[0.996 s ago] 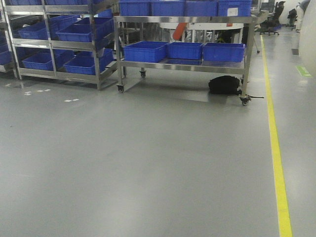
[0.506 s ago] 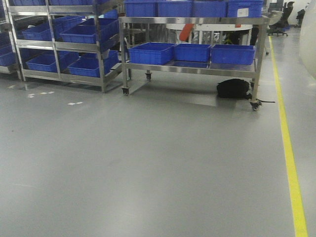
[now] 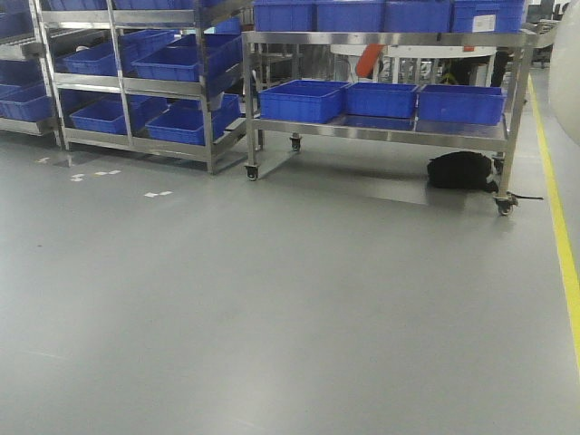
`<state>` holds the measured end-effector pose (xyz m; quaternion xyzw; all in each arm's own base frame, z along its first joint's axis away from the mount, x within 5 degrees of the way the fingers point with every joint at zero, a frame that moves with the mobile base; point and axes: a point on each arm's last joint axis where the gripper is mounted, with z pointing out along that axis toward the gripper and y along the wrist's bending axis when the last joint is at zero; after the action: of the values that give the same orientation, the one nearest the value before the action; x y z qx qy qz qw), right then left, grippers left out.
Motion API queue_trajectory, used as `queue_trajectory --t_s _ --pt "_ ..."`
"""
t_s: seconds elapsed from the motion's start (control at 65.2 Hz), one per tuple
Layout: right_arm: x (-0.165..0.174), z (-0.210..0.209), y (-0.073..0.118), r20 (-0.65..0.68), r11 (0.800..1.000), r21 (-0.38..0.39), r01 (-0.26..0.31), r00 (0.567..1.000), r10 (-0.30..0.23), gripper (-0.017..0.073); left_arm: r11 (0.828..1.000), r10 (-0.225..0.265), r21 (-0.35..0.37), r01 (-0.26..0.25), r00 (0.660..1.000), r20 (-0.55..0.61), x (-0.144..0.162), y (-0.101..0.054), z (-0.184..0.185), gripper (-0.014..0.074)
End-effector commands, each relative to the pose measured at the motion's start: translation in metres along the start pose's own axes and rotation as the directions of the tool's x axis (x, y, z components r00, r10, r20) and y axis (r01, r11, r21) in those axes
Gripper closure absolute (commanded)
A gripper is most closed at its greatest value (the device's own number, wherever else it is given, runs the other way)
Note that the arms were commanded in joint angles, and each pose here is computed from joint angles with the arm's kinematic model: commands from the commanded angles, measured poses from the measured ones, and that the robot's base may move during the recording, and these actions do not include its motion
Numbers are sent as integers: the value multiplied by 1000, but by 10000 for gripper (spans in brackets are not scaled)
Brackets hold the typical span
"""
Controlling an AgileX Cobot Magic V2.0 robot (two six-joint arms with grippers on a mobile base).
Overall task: Move white bin to right shelf second layer
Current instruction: 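Drive past the racks of blue crates holding the bin in the right gripper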
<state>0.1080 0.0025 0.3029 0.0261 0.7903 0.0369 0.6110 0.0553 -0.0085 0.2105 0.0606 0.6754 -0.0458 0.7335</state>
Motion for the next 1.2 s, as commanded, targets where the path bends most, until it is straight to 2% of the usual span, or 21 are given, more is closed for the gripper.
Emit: queue_trajectory --t_s 0.0,1.18 --pt "-20 -4 0 140 1000 2 5 990 -5 536 1000 -12 -5 13 998 67 3 0 -1 509" --pt "-20 -4 0 140 1000 2 5 990 -5 536 1000 -12 -5 13 998 67 3 0 -1 509"
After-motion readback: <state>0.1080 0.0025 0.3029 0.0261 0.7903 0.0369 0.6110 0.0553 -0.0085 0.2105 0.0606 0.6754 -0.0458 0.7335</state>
